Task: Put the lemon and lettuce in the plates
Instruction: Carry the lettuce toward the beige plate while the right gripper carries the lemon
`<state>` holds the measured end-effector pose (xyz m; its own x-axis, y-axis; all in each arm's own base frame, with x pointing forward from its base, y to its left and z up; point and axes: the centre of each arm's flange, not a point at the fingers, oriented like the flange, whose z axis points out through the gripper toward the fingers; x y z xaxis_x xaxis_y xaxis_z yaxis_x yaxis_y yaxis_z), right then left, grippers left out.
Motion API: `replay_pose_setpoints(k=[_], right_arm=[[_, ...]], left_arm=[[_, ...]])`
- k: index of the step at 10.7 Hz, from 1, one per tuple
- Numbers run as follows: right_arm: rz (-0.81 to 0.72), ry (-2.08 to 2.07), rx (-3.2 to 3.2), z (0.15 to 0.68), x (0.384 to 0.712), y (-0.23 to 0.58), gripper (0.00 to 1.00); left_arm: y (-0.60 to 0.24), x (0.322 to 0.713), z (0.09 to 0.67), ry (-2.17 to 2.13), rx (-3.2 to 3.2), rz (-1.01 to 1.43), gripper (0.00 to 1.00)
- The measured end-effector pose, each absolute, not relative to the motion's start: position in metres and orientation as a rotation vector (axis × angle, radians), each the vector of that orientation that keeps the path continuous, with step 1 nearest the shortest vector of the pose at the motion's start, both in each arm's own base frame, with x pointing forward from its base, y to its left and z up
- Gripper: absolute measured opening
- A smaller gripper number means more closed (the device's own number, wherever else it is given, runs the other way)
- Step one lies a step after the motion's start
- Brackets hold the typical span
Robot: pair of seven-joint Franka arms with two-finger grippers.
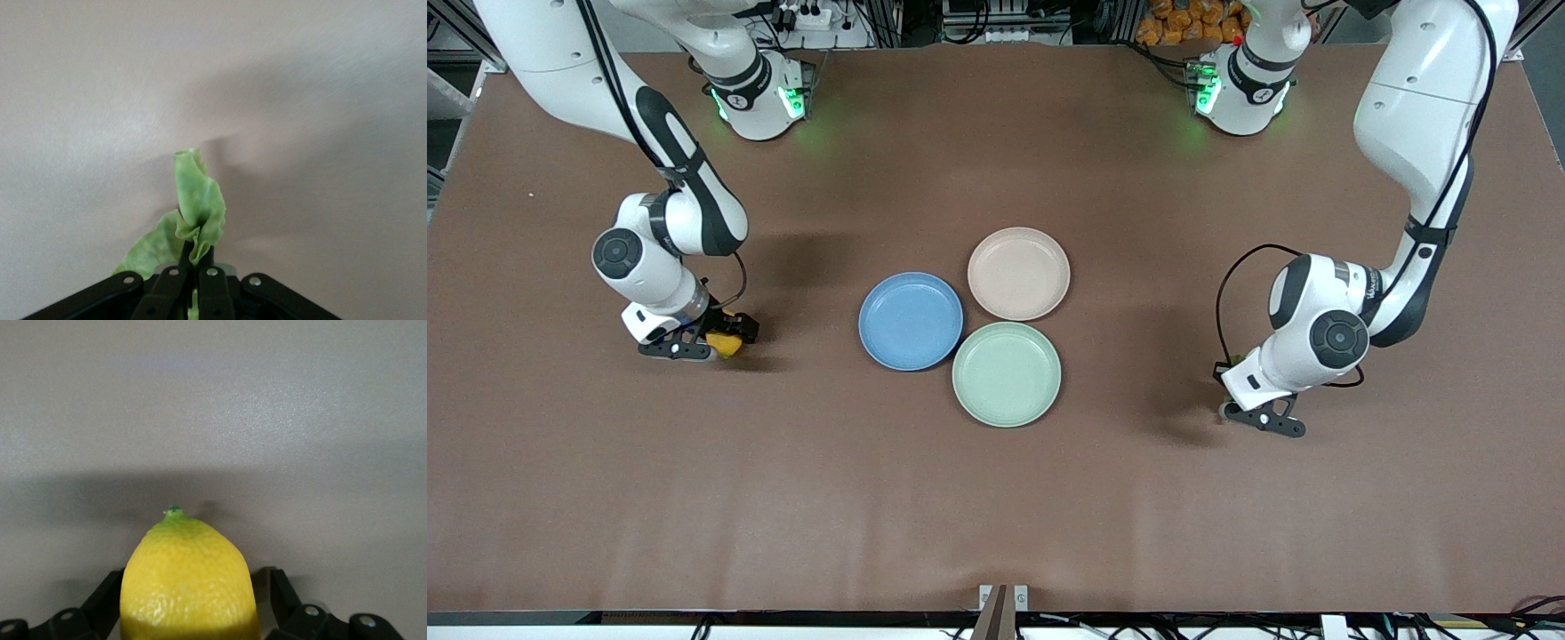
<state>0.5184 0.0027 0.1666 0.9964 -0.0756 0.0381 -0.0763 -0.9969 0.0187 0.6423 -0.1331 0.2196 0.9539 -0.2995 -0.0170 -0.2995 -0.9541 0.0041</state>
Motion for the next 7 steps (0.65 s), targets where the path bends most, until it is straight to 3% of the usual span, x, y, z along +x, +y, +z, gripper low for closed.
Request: replay_pose_setpoints(k=[1, 3, 7], right_arm=[[0.058, -0.118, 3.119, 0.167, 0.518, 0.003, 0.93], [0.065, -0.113, 3.121, 0.169, 0.520, 0.005, 0.64], [0.042, -0.094, 3.127, 0.176, 0.527, 0.013, 0.60]], left_arm=[[-0.146, 0.640, 0.232, -0.464, 3.096, -0.022, 0.04], [-0.176, 0.631, 0.252, -0.435, 3.085, -0.040, 0.04], [-0.243, 0.601, 0.264, -0.290, 3.082, -0.137, 0.04]])
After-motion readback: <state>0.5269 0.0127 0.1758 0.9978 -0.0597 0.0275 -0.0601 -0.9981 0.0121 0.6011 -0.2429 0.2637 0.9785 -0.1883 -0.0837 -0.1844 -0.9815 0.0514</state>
